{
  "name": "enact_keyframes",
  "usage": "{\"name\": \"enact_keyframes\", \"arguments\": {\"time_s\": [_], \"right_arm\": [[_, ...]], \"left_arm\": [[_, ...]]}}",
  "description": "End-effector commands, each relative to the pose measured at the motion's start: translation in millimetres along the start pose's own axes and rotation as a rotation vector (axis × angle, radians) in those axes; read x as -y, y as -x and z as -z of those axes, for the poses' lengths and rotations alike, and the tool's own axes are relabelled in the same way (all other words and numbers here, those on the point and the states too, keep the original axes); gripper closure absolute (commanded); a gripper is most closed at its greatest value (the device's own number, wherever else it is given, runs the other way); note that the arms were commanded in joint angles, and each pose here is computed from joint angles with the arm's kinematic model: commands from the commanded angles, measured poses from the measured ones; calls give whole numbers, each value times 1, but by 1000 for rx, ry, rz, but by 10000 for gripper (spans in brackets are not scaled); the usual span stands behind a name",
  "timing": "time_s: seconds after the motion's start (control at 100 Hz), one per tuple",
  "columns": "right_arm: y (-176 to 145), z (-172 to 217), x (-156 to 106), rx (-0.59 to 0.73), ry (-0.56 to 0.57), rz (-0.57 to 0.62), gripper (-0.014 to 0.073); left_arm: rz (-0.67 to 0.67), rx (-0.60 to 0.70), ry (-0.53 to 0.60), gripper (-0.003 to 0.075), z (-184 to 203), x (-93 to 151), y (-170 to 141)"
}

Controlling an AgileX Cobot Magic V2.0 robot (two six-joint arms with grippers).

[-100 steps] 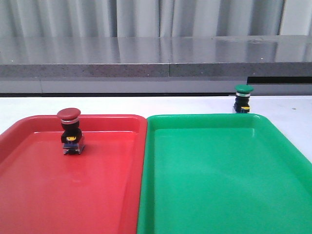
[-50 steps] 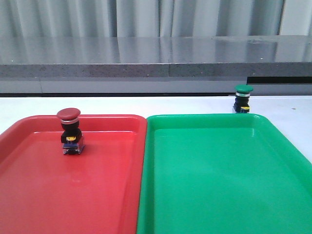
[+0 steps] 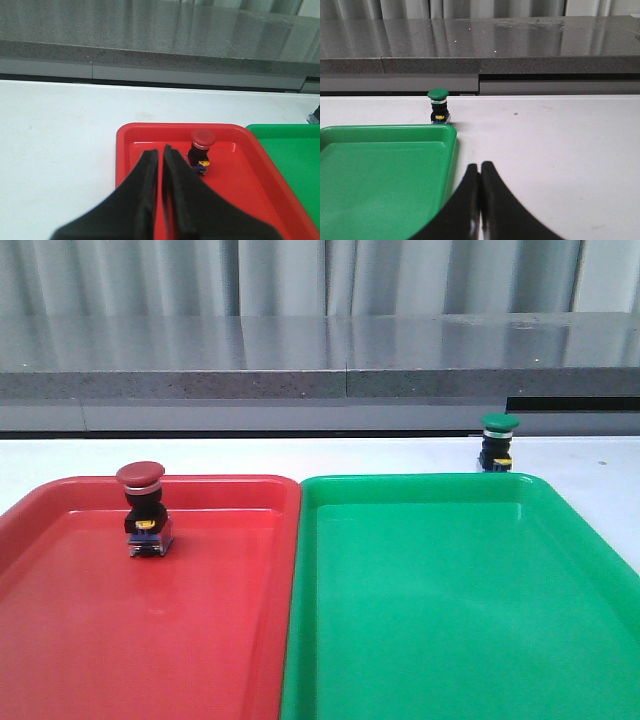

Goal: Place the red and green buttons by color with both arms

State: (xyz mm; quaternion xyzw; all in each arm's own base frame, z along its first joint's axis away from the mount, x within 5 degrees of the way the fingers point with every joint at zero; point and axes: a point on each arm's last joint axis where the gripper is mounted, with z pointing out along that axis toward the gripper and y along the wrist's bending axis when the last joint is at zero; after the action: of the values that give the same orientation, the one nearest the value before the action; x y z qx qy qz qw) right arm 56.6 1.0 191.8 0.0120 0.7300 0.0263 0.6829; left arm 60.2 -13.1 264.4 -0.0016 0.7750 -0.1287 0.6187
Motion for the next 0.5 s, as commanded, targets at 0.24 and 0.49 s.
{"name": "enact_keyframes", "arguments": {"time_s": [0.24,0.49], "right_arm": [[14,3,-1,123,3,18,663],[14,3,-1,123,3,18,663]], "left_arm": [[11,92,-18,739,2,3,15],[8,104,-18,739,2,3,15]]}}
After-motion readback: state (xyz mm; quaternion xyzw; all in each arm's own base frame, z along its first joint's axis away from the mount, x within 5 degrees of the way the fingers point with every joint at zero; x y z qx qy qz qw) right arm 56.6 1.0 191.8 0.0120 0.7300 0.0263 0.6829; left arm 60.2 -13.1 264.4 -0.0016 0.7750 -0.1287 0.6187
